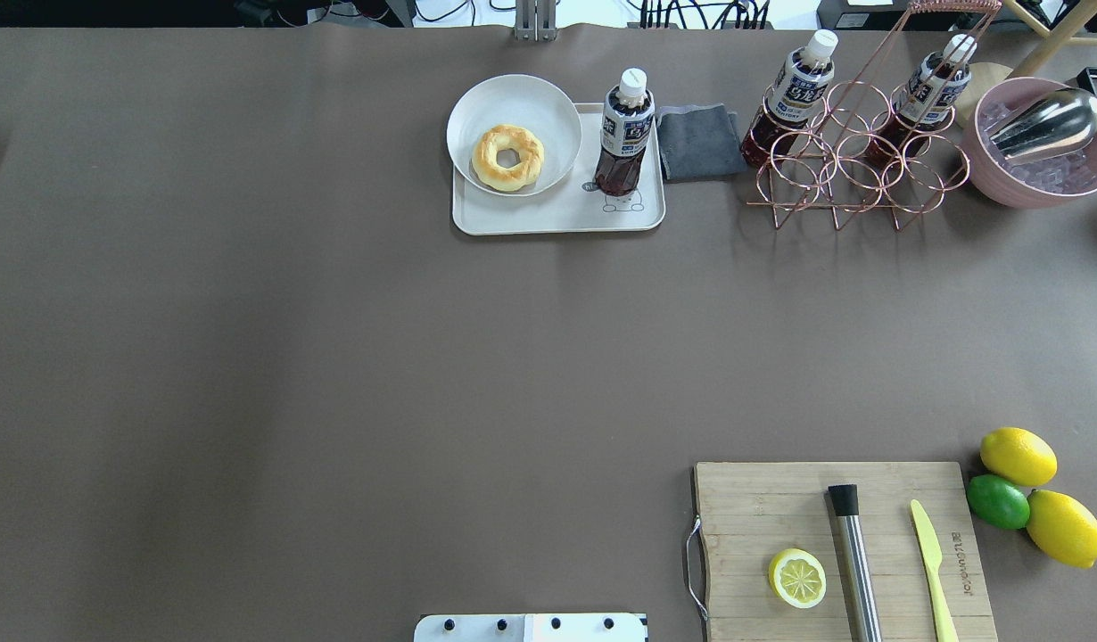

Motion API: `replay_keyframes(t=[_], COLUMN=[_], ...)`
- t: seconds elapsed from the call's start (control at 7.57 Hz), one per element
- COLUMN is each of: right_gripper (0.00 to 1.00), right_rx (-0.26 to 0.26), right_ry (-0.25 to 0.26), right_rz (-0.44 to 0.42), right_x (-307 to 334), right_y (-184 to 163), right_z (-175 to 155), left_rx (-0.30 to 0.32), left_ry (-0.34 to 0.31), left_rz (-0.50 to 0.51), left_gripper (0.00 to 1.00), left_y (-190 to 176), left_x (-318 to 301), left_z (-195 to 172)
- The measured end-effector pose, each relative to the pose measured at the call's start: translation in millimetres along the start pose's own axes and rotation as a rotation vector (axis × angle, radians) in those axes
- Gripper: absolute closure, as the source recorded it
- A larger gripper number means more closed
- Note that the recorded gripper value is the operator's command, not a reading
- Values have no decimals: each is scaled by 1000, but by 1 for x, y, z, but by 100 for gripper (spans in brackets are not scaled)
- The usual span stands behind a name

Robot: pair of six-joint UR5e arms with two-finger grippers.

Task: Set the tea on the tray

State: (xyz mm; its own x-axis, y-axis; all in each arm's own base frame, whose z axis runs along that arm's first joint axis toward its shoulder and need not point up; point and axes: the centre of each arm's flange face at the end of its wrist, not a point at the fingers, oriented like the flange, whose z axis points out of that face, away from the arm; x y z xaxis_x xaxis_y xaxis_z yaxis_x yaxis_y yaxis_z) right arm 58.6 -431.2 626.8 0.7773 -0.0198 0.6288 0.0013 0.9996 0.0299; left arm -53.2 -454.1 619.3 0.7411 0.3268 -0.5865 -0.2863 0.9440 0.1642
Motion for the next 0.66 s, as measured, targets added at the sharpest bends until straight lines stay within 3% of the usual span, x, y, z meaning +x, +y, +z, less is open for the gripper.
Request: replay_keyframes(t=[0.66], right_gripper=[0], right_rx=[-2], right_ry=[6], right_rz=[1], right_x=[2], right_y=[3], right_z=[1], left_rx=[-5], left_ry=[0], left_rz=[-36], left_gripper=[3], left_y=[12], left_x=[-14], left_z=[2])
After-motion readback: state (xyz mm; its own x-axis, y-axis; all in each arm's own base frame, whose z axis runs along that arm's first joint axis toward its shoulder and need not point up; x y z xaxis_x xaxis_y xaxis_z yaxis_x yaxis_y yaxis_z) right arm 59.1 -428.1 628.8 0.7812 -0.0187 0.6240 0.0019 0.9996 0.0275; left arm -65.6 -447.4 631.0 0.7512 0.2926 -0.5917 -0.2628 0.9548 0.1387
